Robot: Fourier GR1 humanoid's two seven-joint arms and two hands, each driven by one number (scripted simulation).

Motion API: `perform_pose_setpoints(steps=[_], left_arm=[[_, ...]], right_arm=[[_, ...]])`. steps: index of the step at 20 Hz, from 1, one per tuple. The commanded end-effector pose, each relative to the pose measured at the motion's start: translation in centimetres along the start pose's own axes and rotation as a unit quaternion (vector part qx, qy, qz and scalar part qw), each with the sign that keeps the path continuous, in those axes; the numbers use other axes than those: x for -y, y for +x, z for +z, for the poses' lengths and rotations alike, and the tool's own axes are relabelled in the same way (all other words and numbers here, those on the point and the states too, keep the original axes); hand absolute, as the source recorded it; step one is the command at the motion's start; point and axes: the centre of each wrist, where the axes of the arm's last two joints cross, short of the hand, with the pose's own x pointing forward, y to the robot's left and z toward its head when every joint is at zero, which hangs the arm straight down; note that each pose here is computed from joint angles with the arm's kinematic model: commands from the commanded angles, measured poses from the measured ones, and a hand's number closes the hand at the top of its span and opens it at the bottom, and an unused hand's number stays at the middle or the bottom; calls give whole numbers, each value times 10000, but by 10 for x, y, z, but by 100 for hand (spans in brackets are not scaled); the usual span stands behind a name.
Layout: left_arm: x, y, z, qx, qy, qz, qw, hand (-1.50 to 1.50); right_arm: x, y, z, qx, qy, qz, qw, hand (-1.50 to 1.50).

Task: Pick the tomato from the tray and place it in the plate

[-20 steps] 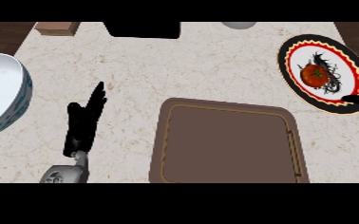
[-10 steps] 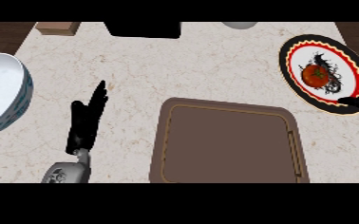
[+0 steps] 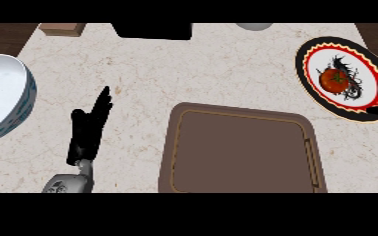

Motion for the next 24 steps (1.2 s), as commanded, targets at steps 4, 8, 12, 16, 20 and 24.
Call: perform_pose_setpoints(steps=[4,8,12,16,20,24], left_arm=[[-5,11,1,109,-55,40,9999,0],[5,3,0,0,-79,12,10000,0],[0,2,-3,43,-33,17,10000,0],[5,-1,1,1,-2,22,10000,0],[-4,3,-6,79,45,-4,10000,0],[-2,-1,0,75,-165,-32,9998,0]], right_arm=[[14,-17,26,-119,-135,196,9996,-150],[24,-7,20,-99,-476,119,9987,-150],[33,-10,28,-53,-559,24,9984,-150],[48,-15,44,-158,-706,94,9973,-150],[49,-12,41,-219,-978,131,9949,-150],[48,-17,46,-373,-989,308,9939,-150]])
